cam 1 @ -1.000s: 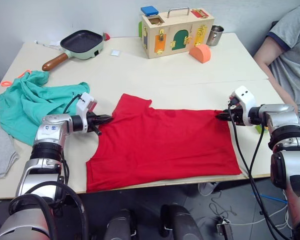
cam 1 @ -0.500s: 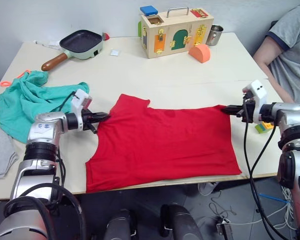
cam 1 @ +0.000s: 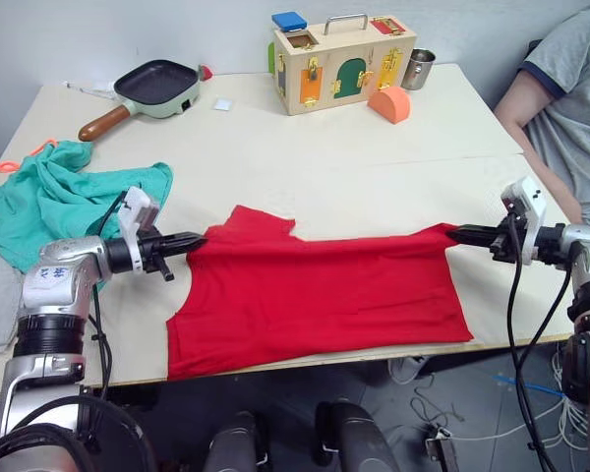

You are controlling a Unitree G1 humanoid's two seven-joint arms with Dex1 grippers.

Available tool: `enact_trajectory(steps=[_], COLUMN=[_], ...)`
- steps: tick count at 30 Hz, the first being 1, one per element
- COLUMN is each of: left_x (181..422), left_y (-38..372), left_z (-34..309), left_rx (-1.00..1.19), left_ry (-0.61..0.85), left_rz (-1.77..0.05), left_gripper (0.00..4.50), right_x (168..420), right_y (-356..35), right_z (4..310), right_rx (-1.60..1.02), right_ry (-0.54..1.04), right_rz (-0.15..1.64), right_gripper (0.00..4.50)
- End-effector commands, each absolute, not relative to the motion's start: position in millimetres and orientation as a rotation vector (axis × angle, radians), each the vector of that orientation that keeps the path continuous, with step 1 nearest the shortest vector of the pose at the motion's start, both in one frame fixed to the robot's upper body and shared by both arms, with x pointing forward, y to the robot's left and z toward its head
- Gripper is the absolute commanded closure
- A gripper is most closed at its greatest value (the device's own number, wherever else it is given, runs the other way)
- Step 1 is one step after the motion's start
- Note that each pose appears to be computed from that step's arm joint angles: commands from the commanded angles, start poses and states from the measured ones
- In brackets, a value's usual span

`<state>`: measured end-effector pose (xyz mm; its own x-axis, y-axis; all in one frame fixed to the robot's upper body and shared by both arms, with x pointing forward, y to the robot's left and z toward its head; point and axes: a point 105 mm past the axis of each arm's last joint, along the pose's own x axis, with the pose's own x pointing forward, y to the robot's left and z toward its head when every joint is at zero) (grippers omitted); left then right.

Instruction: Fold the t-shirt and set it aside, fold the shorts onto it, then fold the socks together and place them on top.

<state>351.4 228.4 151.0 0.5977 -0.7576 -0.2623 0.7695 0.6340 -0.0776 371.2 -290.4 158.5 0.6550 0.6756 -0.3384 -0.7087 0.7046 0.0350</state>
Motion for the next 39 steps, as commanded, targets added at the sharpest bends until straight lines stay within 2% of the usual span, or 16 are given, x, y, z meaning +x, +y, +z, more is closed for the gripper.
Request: enact_trajectory(steps=[1, 8, 10, 11, 13, 19, 22, 24, 26, 32, 39], left_x=[346, 340, 340, 340, 338, 324, 326, 338, 357, 406, 425], left_y=[238, 236, 235, 235, 237, 255, 262, 260, 248, 209, 173], left_z=[161, 141, 140, 140, 142, 152, 161, 167, 172, 164, 142], left_rx=[0.069, 0.107, 0.089, 0.084, 0.074, -0.011, -0.041, -0.069, -0.131, -0.167, -0.044], left_ry=[0.246, 0.288, 0.293, 0.293, 0.293, 0.412, 0.468, 0.451, 0.431, 0.442, 0.49], left_rz=[-0.853, -0.84, -0.837, -0.839, -0.838, -0.852, -0.84, -0.818, -0.804, -0.754, -0.782], left_gripper=[4.5, 4.5, 4.5, 4.5, 4.04, 2.24, 1.27, 0.64, 0.04, 0.04, 0.04], right_x=[365, 358, 360, 360, 357, 337, 322, 314, 305, 295, 290], right_y=[-303, -300, -299, -298, -299, -303, -301, -292, -278, -249, -240], right_z=[170, 135, 135, 136, 135, 170, 187, 194, 197, 186, 182], right_rx=[-0.11, -0.183, -0.163, -0.173, -0.205, -0.305, -0.455, -0.47, -0.449, -0.434, -0.429], right_ry=[0.291, 0.374, 0.354, 0.342, 0.362, 0.225, 0.122, 0.065, -0.007, -0.031, -0.046], right_rz=[0.756, 0.745, 0.727, 0.724, 0.731, 0.802, 0.839, 0.856, 0.891, 0.949, 0.934], right_gripper=[4.49, 4.49, 4.49, 4.3, 3.91, 1.79, 0.66, 0.01, 0.0, 0.0, 0.0])
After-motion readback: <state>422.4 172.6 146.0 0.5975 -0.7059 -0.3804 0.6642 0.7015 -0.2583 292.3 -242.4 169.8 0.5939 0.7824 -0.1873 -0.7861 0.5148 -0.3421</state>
